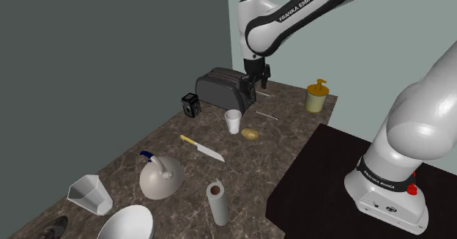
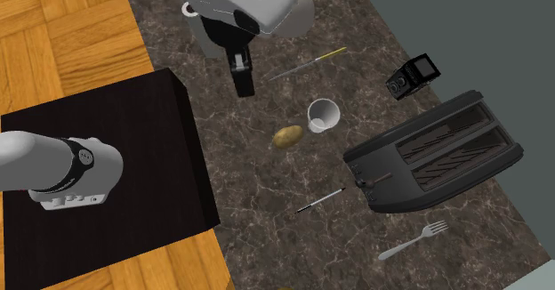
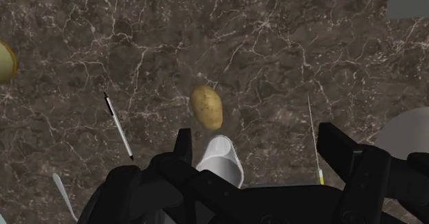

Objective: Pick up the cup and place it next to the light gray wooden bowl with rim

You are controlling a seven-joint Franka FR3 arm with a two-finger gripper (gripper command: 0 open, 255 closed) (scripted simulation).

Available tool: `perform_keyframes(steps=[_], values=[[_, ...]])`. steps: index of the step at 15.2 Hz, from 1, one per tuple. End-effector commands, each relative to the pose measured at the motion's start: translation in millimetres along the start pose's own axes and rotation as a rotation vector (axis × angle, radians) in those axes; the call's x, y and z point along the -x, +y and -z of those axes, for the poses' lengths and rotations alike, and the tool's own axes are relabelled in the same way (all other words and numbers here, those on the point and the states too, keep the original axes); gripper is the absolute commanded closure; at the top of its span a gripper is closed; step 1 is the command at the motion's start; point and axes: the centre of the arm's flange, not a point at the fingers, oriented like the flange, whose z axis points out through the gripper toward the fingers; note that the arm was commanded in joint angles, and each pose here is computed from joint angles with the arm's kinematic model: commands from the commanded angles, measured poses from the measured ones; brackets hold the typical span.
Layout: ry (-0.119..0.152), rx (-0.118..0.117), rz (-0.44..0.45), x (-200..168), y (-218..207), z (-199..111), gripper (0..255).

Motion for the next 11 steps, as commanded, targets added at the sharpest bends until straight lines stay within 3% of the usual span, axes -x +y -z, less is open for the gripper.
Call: perform_keyframes(steps=[1, 11], values=[[0.002, 0.005, 0.002, -16.6, -3.9, -22.4, 0], [0.004, 0.030, 0.010, -105.2, -19.8, -119.1, 0]])
